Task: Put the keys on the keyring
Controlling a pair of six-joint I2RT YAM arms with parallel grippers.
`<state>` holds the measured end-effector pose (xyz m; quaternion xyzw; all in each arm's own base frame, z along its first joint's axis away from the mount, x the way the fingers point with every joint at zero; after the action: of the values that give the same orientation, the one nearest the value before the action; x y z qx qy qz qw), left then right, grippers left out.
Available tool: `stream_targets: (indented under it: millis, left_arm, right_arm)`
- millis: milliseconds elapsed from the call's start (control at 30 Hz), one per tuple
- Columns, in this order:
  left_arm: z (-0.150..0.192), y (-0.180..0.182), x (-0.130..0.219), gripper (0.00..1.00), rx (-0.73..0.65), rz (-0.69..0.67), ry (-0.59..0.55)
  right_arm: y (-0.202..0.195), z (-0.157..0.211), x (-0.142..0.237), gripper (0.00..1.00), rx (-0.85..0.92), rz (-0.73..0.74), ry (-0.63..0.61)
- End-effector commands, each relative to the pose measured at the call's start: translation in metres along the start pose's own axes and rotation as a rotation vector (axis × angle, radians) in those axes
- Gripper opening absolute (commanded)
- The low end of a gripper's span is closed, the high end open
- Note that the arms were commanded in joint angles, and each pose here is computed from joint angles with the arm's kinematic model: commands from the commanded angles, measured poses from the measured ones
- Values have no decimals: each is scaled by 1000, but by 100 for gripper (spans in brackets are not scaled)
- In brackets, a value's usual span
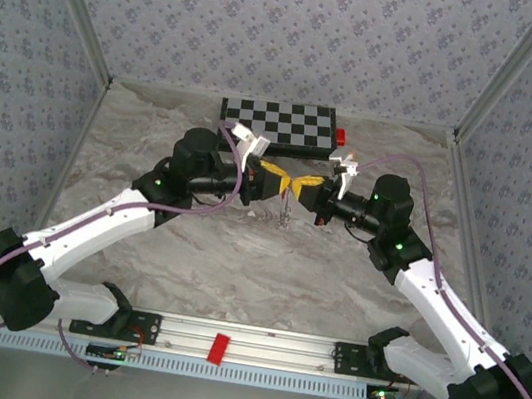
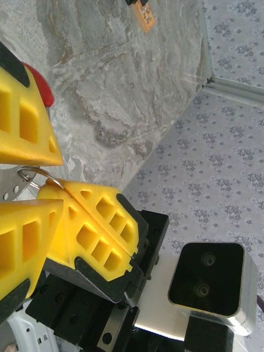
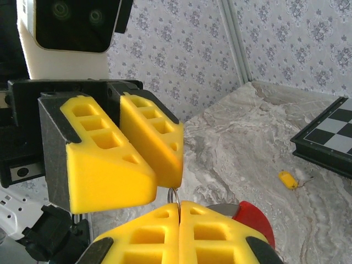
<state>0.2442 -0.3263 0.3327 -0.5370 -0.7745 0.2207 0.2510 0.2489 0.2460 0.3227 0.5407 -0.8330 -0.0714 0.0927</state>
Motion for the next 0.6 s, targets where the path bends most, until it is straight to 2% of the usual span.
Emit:
stream_targets:
  millis: [0, 167, 333, 567]
  left_arm:
    - [-9, -12, 7, 24, -4, 54, -38]
    - [-9, -2, 10, 26, 14, 30, -53]
    - [-11, -7, 13, 33, 7, 65, -59]
    - [-5, -13, 10, 33, -1, 120, -32]
  right_arm:
    - [4, -10, 6, 0, 15, -2, -40]
    - [5, -10, 7, 0, 13, -3, -43]
    - [5, -10, 7, 0, 15, -6, -45]
    - [6, -11, 7, 0, 14, -10, -47]
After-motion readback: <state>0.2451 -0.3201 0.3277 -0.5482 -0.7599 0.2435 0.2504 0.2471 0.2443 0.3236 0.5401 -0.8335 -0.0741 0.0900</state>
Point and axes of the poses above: each hand's point on the last joint's axis, 136 mm out from that joint toward the fingers, its own x axis back along the fingers, its own y axis along the line the jaws close on, z = x × y, the point moved 1 cm from there along x, back along the fingers, and after that the axes turned 8 degrees about x, right-handed, at the moved point
